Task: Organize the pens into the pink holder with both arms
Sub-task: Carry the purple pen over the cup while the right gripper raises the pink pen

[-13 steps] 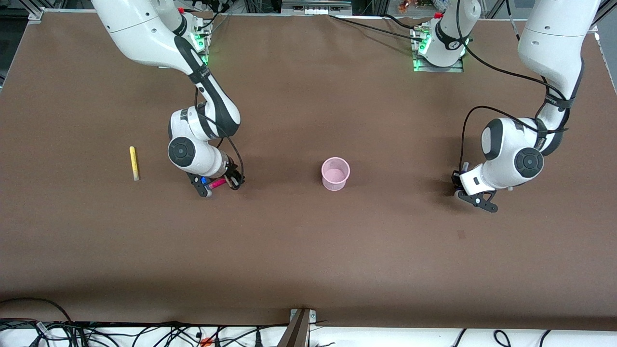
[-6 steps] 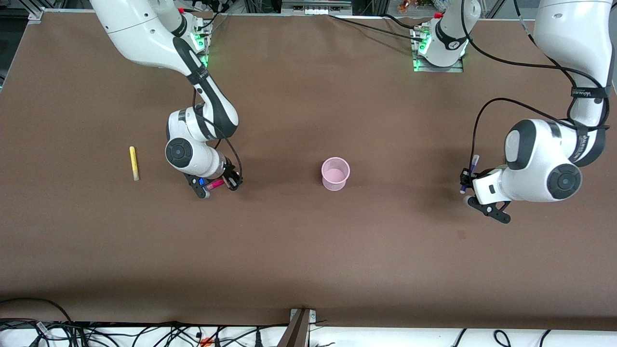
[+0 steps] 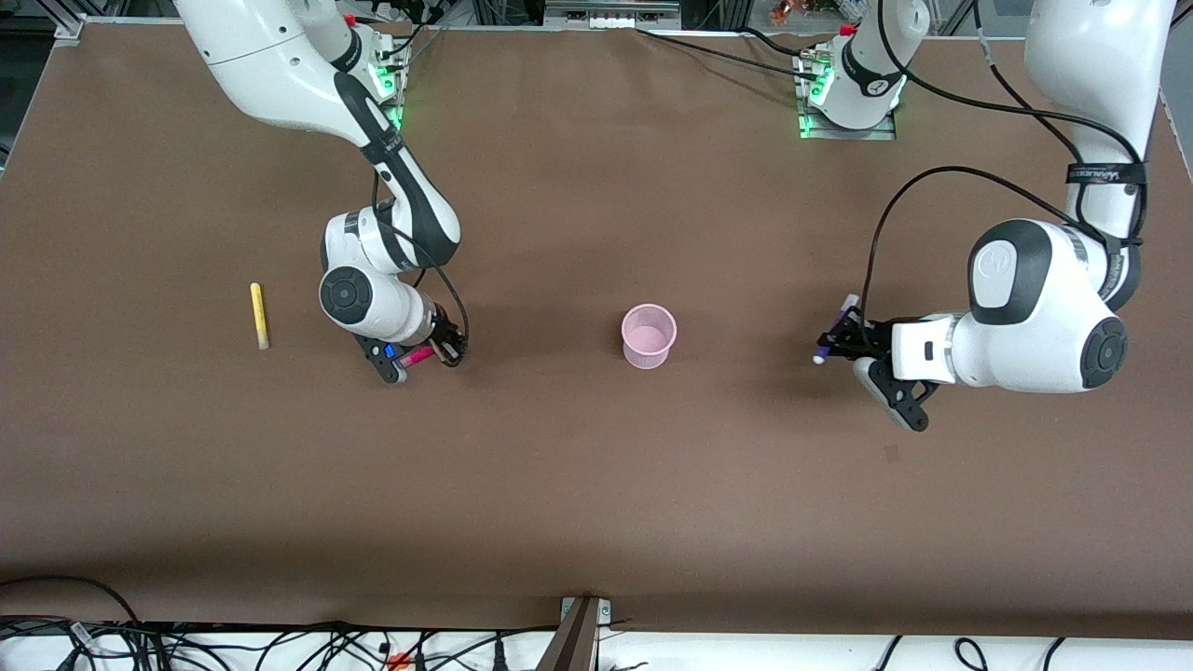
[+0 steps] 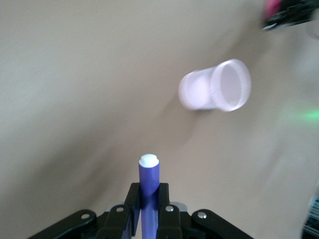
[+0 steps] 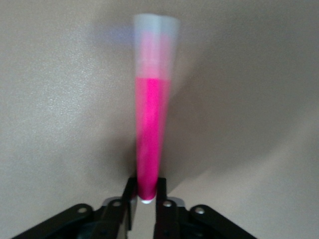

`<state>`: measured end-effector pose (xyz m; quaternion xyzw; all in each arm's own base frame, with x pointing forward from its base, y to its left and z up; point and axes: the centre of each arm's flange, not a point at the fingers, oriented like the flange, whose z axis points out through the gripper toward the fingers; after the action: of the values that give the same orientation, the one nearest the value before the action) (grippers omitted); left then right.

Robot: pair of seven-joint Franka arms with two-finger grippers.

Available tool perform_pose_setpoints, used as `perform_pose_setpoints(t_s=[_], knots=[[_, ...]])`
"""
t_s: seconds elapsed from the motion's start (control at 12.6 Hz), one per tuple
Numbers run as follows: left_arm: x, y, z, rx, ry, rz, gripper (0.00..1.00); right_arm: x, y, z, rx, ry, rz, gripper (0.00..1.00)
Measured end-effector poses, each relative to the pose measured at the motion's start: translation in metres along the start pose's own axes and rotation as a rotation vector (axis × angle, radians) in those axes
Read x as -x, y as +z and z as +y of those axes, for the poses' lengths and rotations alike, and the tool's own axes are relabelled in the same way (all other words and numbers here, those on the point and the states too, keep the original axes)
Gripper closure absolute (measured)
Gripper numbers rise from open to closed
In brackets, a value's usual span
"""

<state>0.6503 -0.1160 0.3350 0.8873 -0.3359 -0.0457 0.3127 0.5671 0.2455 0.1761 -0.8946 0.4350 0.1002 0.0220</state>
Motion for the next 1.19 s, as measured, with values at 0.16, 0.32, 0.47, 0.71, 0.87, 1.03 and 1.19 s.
perform_pose_setpoints(t_s=[0.16,0.32,0.47,0.71,0.87,1.03,1.19], knots=[[-0.011,0.018,0.002,0.13,0.141,0.112,0.81,-0.001,-0.001,0.0,-0.002,-0.004,0.001,0.83],[-0.021,0.032,0.007,0.218,0.294,0.225,0.81,0.001,-0.008,-0.002,0.004,-0.012,-0.005,0.83],[-0.036,0.048,0.023,0.289,0.444,0.332,0.81,0.008,-0.028,-0.005,0.057,-0.016,-0.05,0.83],[-0.06,0.085,0.042,0.35,0.659,0.507,0.81,0.027,-0.088,-0.019,0.09,0.014,-0.216,0.83],[-0.073,0.103,0.056,0.308,0.795,0.561,0.81,0.032,-0.129,-0.025,0.077,0.038,-0.346,0.83],[-0.082,0.116,0.069,0.26,0.912,0.581,0.81,0.024,-0.159,-0.027,0.044,0.075,-0.486,0.83],[-0.081,0.133,0.073,0.249,0.968,0.625,0.81,0.009,-0.182,-0.023,0.001,0.09,-0.63,0.83]])
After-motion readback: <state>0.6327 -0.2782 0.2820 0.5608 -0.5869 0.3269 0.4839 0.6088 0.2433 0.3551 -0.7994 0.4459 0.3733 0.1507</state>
